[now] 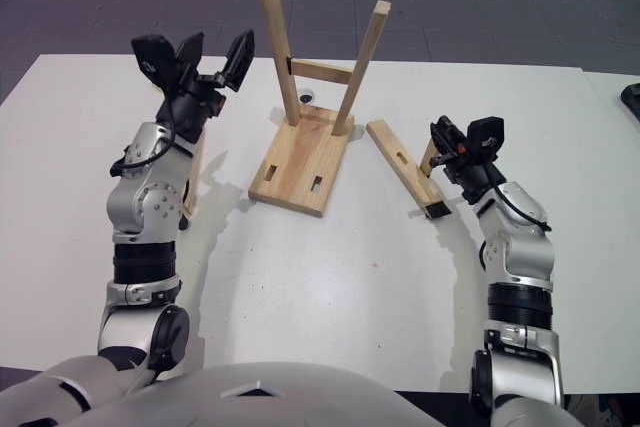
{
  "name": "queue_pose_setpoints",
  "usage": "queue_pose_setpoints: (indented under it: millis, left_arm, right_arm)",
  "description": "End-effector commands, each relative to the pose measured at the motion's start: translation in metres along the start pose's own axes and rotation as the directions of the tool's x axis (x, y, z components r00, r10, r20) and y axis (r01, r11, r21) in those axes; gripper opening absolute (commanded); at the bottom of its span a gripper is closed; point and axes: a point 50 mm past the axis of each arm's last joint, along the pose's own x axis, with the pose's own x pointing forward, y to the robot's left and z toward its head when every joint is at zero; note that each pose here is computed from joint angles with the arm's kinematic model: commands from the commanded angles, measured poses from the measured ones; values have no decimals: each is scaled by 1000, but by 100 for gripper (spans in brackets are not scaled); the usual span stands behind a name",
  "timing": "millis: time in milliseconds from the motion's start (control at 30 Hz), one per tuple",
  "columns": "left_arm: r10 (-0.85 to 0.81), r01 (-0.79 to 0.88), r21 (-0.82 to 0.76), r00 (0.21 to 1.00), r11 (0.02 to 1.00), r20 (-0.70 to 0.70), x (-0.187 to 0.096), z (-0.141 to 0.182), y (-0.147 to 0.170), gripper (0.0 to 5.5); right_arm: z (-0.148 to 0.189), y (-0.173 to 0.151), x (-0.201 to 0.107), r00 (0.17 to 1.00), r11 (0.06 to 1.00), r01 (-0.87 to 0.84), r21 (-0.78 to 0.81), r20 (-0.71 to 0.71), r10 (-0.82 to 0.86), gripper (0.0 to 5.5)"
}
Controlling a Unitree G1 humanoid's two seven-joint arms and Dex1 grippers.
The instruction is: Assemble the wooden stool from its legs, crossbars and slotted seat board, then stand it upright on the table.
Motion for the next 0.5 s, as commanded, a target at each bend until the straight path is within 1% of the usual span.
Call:
queue_pose_setpoints:
  millis: [33, 133, 200, 300, 367, 500]
  left_arm:
    - [17, -17, 13, 1000, 1000, 5, 1, 1, 3, 540]
    - [61, -61, 5, 998, 998, 15, 3, 1, 7, 540]
    - [83, -83, 1, 996, 997, 25, 5, 1, 10, 540]
    - [105, -104, -3, 994, 995, 39, 8, 1, 11, 540]
    - [111, -111, -5, 993, 994, 45, 10, 1, 11, 540]
    - [109, -109, -9, 993, 994, 48, 12, -2, 8, 540]
  right_arm:
    - [23, -9, -2, 991, 997, 54, 62, 117, -61, 41]
    - [30, -1, 6, 974, 985, 70, 157, 202, -101, 41]
    - [26, 7, 15, 971, 979, 62, 192, 216, -104, 41]
    - [14, 14, 29, 973, 972, 58, 228, 206, -106, 41]
    - [7, 16, 37, 976, 973, 59, 223, 190, -103, 41]
    - [-3, 12, 43, 982, 976, 67, 205, 161, -101, 41]
